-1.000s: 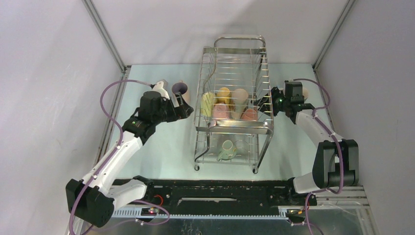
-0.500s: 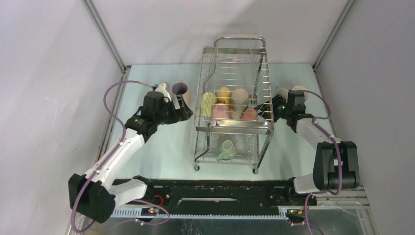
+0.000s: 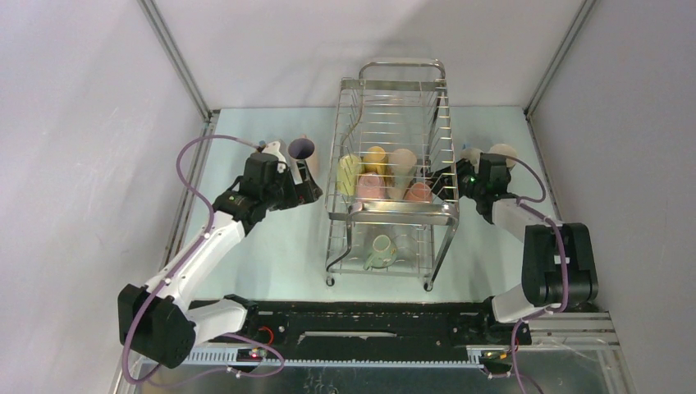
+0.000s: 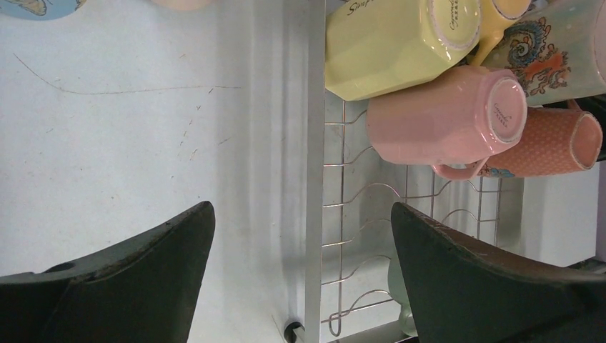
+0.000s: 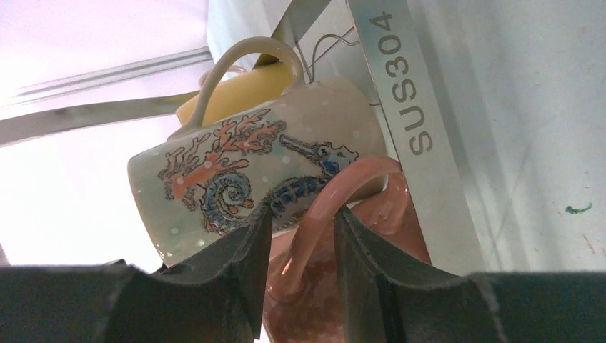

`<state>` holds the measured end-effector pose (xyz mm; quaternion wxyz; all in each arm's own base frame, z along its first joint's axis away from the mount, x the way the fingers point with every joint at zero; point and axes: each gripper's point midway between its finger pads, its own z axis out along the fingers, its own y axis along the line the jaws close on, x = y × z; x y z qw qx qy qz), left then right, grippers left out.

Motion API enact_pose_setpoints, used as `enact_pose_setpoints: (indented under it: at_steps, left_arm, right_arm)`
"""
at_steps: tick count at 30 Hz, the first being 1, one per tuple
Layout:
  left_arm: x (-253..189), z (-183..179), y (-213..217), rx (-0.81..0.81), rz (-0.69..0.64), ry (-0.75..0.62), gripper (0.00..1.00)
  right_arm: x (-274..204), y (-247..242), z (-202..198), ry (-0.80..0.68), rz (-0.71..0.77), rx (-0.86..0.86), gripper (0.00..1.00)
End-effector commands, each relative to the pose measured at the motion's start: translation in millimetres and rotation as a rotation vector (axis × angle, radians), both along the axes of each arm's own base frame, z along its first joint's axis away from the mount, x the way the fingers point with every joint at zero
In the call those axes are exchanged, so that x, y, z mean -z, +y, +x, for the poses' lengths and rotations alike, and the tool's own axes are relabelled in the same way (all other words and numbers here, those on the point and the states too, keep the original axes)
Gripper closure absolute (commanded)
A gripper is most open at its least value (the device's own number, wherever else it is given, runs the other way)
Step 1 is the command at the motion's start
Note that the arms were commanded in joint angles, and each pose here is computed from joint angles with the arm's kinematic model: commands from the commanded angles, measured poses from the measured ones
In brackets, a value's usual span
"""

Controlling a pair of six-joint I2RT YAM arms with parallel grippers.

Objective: Unload the cups from the dish rack
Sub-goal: Unload the cup from the dish rack.

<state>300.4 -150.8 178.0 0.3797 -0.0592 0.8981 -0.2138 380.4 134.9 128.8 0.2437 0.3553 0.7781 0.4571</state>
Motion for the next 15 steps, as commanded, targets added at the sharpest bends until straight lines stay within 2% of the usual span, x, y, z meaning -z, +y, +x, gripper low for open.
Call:
enact_pose_setpoints:
  at_steps: [1, 15]
  left_arm:
    - [-30.2, 9.6, -4.5, 0.009, -0.016, -0.076, 0.0]
    - [-33.3, 11.4, -10.3, 0.025, -0.043, -0.089, 0.0]
  right_arm:
    - [-5.4, 5.5, 6.9, -0.021, 0.053, 0.008, 0.56]
    - [-1.9, 10.7, 14.2, 0.026, 0.155, 0.041, 0.58]
